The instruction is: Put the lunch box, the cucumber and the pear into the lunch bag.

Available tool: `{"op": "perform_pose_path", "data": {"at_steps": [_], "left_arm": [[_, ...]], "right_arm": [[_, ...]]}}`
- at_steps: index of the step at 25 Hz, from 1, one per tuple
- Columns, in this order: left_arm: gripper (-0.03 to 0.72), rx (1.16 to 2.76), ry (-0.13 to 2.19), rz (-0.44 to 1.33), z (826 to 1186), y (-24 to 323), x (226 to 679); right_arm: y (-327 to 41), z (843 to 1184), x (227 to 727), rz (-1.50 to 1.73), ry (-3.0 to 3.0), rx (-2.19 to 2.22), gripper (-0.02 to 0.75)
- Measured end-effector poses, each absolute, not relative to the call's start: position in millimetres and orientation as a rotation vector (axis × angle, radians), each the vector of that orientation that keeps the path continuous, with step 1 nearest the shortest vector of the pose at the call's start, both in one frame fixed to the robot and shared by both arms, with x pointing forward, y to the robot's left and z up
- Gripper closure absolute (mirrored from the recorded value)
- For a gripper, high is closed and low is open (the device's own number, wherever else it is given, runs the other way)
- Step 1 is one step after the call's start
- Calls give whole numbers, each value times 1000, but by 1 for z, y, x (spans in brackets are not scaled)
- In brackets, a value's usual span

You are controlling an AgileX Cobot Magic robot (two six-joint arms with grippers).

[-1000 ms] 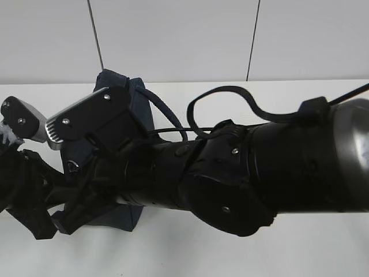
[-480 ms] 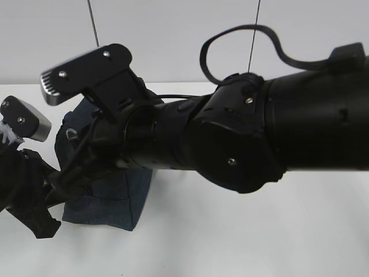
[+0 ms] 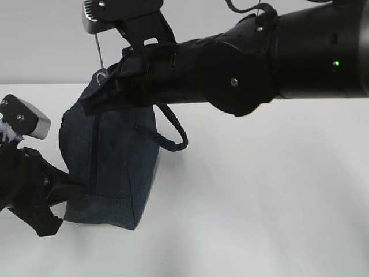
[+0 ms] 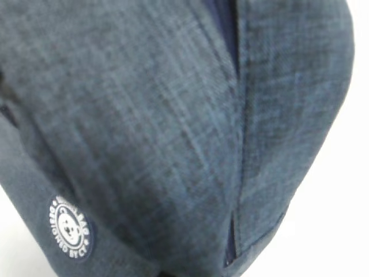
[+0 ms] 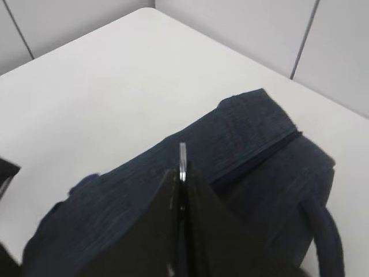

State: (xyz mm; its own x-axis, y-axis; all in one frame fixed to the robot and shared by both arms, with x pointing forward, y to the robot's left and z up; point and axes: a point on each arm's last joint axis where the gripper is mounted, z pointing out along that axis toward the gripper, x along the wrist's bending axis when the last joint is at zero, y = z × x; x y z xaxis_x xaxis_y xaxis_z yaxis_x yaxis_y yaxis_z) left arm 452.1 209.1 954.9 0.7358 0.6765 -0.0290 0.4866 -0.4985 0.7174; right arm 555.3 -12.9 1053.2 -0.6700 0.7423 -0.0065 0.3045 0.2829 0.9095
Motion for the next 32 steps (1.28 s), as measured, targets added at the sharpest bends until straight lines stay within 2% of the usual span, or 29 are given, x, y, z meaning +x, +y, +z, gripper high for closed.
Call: {"op": "perform_pose_path", "data": {"at_steps": [8, 18, 27, 32], "left_arm": [[676, 2198, 872, 330, 955, 209, 452], [678, 2191, 864, 312, 955, 208, 451], [678, 2193, 863, 314, 955, 208, 451], [679, 2190, 864, 314, 956, 208, 451]], "right_arm": [[-13, 1046, 606, 1306, 2086, 1012, 738], [-50, 1034, 644, 1246, 2017, 1178, 738], [-45, 1015, 675, 1220, 2003, 1161, 738], [-55, 1004, 692, 1199, 1980, 1198, 738]]}}
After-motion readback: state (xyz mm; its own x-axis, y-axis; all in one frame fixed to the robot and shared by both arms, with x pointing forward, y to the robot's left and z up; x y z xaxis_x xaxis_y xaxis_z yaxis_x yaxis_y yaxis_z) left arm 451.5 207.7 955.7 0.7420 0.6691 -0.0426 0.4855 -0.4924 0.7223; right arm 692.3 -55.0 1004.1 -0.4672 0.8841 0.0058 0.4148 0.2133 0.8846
